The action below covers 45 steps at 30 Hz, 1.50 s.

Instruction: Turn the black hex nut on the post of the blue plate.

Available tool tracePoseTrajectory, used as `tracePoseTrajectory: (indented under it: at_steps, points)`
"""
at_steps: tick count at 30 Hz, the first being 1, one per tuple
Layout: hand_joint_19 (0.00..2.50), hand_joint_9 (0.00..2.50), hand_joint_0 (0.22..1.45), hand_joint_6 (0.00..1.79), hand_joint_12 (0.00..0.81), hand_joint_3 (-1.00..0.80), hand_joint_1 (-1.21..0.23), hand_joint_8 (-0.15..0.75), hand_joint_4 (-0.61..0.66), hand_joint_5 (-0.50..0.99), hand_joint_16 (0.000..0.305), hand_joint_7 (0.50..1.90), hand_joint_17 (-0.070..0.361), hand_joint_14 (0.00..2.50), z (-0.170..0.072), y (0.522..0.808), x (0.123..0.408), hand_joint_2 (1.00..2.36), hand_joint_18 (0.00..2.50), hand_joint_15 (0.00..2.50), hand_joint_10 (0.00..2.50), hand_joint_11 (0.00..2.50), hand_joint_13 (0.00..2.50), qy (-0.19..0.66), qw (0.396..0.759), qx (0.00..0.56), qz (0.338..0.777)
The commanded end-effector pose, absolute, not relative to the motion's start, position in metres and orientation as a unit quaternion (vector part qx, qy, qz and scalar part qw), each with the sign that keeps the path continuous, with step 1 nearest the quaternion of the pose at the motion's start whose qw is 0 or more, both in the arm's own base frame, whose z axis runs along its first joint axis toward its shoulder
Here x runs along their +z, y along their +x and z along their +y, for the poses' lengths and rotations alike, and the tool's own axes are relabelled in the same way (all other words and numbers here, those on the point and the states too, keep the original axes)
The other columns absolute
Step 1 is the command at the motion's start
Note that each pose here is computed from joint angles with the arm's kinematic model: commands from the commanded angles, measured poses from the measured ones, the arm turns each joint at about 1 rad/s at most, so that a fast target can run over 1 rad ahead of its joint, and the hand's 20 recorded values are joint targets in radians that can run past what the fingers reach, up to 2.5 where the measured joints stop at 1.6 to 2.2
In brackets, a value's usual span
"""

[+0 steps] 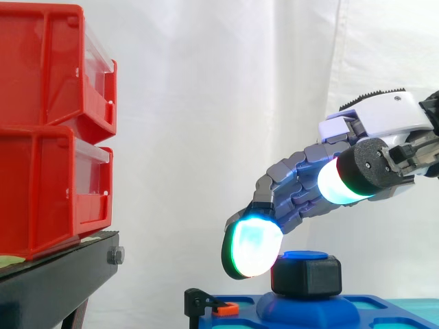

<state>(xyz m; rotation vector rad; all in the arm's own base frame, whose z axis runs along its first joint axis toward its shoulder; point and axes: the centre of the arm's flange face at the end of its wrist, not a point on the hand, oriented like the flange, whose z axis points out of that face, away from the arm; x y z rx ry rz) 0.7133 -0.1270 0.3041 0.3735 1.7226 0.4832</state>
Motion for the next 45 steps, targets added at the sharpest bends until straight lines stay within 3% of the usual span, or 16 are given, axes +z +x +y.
tracePoseTrajectory:
  at_steps: [1,28,45]
  points:
    - [0.0,0.22,0.47,0.5,0.366,-0.5,-0.34,0.241,0.2,-0.2,0.053,0.8,0.119,0.0,-0.133,0.712,0.305,1.0,0.0,0.0,0.0,0.0,0.19,0.159,0.613,0.211,0.745]
    - [0.01,0.22,0.47,0.5,0.365,-0.5,-0.34,0.241,0.2,-0.2,0.053,0.8,0.118,0.0,-0.183,0.697,0.306,1.0,0.0,0.0,0.0,0.0,0.2,0.134,0.614,0.211,0.749]
    - [0.0,0.22,0.47,0.5,0.364,-0.5,-0.35,0.241,0.2,-0.2,0.053,0.8,0.118,0.0,-0.171,0.71,0.325,1.0,0.0,0.0,0.0,0.0,0.2,0.13,0.633,0.207,0.734]
